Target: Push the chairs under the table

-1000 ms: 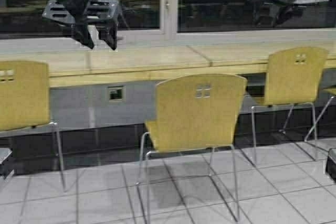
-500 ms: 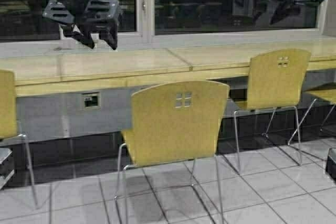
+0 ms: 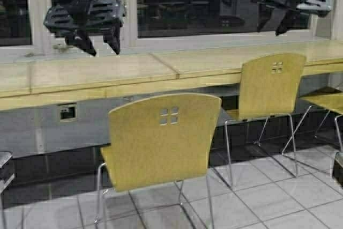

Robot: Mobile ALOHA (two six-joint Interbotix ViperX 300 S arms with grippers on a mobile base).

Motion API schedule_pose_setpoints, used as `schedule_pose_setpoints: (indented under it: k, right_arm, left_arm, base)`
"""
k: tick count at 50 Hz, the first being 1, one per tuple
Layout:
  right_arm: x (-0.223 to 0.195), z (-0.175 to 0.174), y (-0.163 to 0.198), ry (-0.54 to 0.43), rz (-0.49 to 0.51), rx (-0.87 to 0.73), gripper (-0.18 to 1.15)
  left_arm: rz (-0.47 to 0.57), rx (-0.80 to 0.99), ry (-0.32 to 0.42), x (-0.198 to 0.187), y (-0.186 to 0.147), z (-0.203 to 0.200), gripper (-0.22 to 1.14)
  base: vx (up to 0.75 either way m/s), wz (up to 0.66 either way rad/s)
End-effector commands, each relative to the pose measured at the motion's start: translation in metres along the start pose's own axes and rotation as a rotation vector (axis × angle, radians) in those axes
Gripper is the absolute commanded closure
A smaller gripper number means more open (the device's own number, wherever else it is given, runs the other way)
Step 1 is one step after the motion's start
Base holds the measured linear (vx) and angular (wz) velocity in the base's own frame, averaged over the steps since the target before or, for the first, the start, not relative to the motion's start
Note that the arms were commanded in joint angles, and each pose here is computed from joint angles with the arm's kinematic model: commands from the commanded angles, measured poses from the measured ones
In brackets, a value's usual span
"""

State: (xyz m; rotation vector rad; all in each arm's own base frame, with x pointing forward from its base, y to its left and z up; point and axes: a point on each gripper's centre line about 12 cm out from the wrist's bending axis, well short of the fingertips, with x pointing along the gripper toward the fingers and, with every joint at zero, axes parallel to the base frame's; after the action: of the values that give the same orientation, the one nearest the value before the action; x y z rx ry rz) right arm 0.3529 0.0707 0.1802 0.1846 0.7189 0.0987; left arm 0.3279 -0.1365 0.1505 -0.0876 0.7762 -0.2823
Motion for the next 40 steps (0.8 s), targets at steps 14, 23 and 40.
schedule_pose_setpoints:
  k: [14,23,40]
  right_arm:
    - [0.039,-0.006,-0.002,0.047,-0.019,0.372,0.16]
    - [0.051,-0.005,0.007,0.053,-0.005,0.499,0.17]
    - [0.072,-0.017,0.007,0.063,-0.026,0.708,0.17]
  left_arm:
    - [0.063,-0.671,0.039,0.05,0.0,-0.042,0.02]
    - [0.073,-0.889,-0.016,0.058,-0.011,-0.052,0.02]
    - [0.081,-1.186,-0.068,0.069,-0.043,-0.076,0.02]
  base:
    - [0.3,-0.12]
    - [0.3,-0.07]
    - [0.26,0.04]
